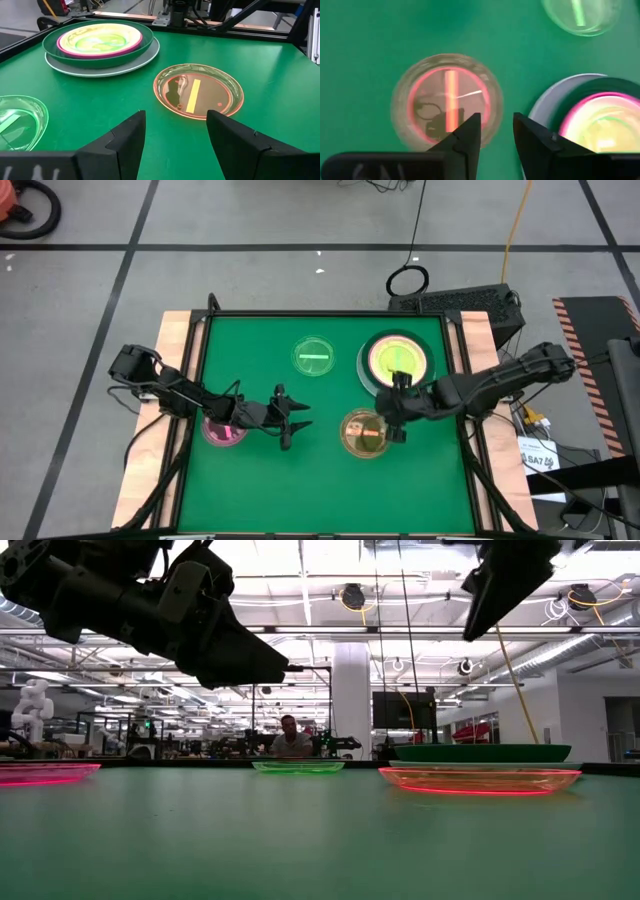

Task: Stack plastic plates
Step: Stack the orange transparent plate on the green transparent plate

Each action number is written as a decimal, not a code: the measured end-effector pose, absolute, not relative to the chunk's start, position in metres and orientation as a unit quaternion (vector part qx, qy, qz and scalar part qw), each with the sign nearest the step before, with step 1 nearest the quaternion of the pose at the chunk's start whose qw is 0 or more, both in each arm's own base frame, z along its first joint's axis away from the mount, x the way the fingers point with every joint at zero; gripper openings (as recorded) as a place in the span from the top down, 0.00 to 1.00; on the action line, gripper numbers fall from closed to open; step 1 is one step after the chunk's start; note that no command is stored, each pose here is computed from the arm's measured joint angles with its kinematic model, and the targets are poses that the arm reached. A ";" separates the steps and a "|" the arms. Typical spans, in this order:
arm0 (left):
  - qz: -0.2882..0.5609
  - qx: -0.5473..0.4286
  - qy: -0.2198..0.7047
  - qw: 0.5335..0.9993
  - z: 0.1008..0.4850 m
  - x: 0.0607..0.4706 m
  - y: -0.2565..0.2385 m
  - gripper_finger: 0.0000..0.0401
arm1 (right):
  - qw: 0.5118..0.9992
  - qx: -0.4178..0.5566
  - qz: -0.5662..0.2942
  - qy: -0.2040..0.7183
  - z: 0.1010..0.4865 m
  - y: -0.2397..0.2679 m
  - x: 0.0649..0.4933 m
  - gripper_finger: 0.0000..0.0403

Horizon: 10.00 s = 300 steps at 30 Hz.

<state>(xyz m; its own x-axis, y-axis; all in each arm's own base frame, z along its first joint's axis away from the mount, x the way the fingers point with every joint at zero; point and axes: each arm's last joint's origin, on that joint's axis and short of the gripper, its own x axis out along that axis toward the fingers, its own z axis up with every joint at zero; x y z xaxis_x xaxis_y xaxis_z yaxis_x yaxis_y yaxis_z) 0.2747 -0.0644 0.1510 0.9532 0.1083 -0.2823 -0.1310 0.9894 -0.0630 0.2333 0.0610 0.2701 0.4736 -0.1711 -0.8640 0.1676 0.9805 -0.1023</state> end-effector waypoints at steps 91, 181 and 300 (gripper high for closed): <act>0.045 -0.013 0.154 0.987 0.149 0.274 -0.065 0.46 | 0.797 -0.108 0.040 0.593 0.167 0.158 0.266 0.57; 0.049 -0.008 0.152 0.987 0.150 0.275 -0.062 0.46 | 0.785 -0.177 0.017 0.593 0.195 0.169 0.288 1.00; 0.062 0.023 0.174 0.982 0.146 0.276 -0.053 0.46 | 0.740 -0.122 -0.278 0.600 0.198 -0.009 0.221 1.00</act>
<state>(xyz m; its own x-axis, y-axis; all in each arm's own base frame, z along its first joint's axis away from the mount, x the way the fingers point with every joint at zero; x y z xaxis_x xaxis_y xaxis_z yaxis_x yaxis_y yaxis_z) 0.2764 -0.0527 0.1462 0.9315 0.1301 -0.3397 -0.1142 0.9912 0.0664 0.2212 -0.0092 0.1983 0.1253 -0.5574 -0.8208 0.2647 0.8161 -0.5138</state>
